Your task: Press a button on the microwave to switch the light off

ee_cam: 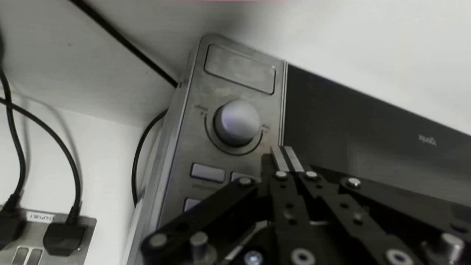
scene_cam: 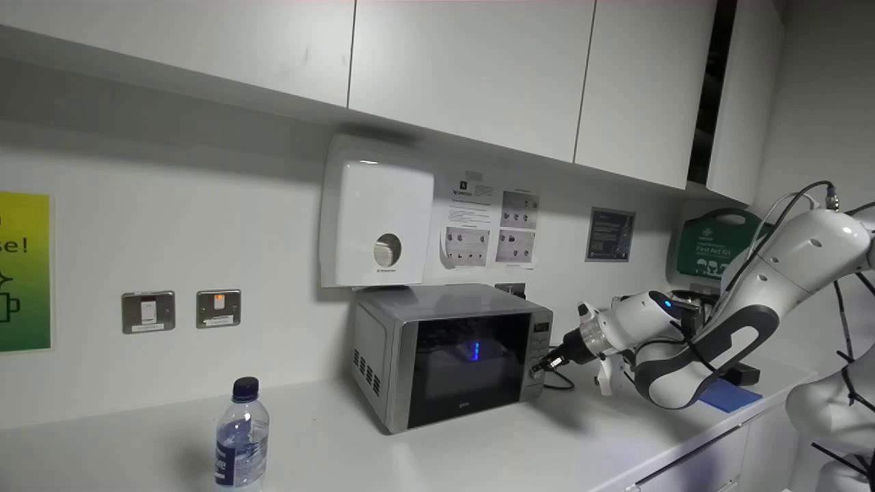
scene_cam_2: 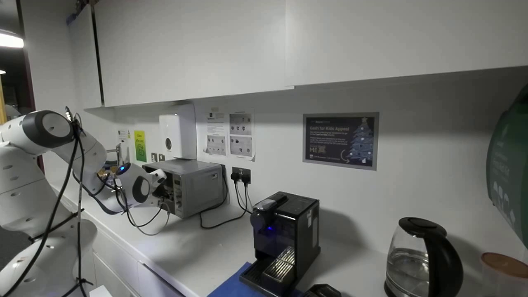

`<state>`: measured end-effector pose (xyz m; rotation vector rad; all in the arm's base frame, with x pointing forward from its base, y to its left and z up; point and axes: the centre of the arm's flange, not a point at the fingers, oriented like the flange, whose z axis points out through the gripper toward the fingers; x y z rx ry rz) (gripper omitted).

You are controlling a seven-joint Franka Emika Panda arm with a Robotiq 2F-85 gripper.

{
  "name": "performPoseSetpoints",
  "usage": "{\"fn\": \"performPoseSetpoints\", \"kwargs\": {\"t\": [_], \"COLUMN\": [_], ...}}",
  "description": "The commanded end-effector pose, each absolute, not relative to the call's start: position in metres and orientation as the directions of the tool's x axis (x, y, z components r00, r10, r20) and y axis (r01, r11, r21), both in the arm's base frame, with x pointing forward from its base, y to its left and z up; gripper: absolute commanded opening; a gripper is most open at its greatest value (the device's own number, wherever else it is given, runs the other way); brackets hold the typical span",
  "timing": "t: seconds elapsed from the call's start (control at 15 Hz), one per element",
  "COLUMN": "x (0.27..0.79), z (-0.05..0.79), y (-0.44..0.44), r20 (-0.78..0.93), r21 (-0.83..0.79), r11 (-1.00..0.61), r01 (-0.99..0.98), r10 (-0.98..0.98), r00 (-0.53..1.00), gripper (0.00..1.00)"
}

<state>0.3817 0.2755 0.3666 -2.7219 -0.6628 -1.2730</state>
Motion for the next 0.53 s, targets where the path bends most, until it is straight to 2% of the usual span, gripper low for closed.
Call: {"fn": "performPoseSetpoints", "kwargs": {"t": [0.0,0.47], "x": [0.362,0.312], "z": [0.388,0.414], "y": [0.285,0.330], "r20": [0.665,0.526], "r21": [0.032,-0.060], "r11": [-0.894,-0.896], "r01": [0.447,0.441], "r10": [0.353,0.347], "r00": [0.658,0.777], "gripper": [0.00,0.00]}}
